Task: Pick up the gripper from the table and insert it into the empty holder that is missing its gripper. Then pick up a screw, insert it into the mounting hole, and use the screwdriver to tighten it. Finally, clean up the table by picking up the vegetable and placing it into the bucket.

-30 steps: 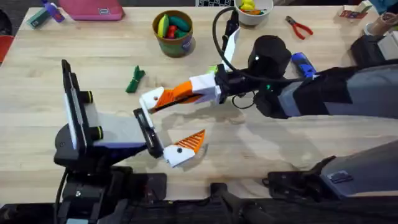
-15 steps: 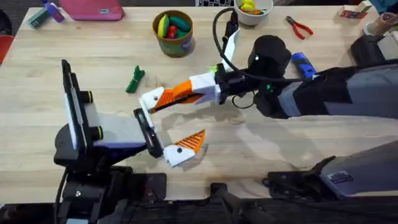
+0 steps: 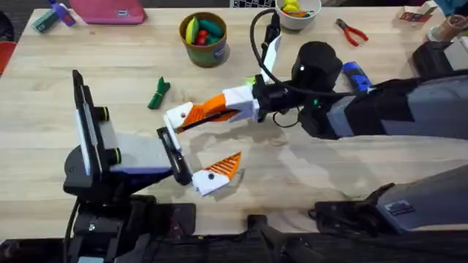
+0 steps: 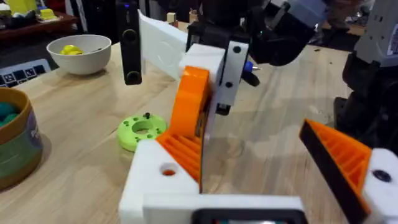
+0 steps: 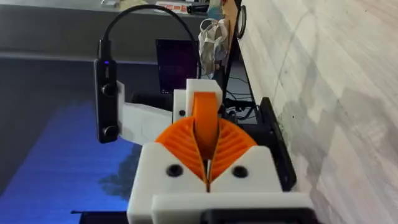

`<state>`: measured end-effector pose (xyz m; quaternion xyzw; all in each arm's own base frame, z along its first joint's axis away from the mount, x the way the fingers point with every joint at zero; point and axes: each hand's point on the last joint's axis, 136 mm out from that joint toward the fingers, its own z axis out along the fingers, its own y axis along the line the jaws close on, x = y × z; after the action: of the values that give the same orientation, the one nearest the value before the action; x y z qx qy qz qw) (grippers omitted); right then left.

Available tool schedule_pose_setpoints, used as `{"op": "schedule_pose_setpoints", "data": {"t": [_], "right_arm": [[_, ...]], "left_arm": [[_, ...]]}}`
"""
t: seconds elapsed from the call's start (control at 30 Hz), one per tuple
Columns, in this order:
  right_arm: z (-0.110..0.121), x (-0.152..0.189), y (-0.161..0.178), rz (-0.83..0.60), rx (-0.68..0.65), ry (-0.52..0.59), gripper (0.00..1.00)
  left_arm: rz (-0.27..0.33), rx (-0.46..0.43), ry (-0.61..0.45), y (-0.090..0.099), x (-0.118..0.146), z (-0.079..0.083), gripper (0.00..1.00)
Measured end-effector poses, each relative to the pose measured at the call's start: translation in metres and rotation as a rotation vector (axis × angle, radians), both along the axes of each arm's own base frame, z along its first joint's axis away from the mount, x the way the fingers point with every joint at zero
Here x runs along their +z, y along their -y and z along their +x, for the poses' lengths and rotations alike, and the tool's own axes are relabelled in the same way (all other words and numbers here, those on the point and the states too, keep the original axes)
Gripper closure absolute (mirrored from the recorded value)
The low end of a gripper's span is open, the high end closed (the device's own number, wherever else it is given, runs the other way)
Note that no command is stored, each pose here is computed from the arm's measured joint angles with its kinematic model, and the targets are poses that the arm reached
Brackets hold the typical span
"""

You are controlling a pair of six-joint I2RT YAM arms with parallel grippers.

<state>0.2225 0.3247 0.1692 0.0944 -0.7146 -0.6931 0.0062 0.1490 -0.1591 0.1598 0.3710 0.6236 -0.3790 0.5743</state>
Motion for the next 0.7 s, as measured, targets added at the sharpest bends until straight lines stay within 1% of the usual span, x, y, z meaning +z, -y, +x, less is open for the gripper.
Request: {"op": "schedule_pose_setpoints", "data": {"t": [0.1, 0.13, 0.27, 0.3, 0.33, 0.4, 0.57, 0.7], "right_arm": [[0.000, 0.000, 0.000, 0.000, -0.002, -0.001, 0.980], [0.000, 0.000, 0.000, -0.001, -0.003, -0.003, 0.891], [0.006, -0.002, -0.001, -0.008, -0.038, -0.006, 0.303], [0.007, -0.002, -0.001, -0.009, -0.045, -0.006, 0.176], [0.008, -0.002, -0.001, -0.009, -0.050, -0.004, 0.081], [0.010, -0.003, -0.001, -0.010, -0.059, -0.005, 0.050], [0.012, -0.004, -0.001, -0.014, -0.074, 0.012, 0.042], [0.010, -0.015, 0.005, -0.088, -0.088, -0.029, 0.042]], "left_arm": [[0.000, 0.001, 0.001, 0.000, 0.000, 0.000, 0.013], [0.000, 0.001, 0.001, 0.000, 0.000, 0.000, 0.013], [0.000, -0.006, 0.002, 0.000, 0.000, -0.001, 0.013], [0.001, -0.006, 0.002, 0.000, 0.000, -0.001, 0.013], [0.001, -0.006, 0.003, 0.000, 0.000, -0.001, 0.013], [0.001, -0.006, 0.004, 0.000, 0.000, -0.001, 0.013], [0.001, -0.006, 0.004, 0.000, 0.000, -0.001, 0.013], [0.001, -0.006, 0.004, 0.000, 0.000, -0.001, 0.013]]}}
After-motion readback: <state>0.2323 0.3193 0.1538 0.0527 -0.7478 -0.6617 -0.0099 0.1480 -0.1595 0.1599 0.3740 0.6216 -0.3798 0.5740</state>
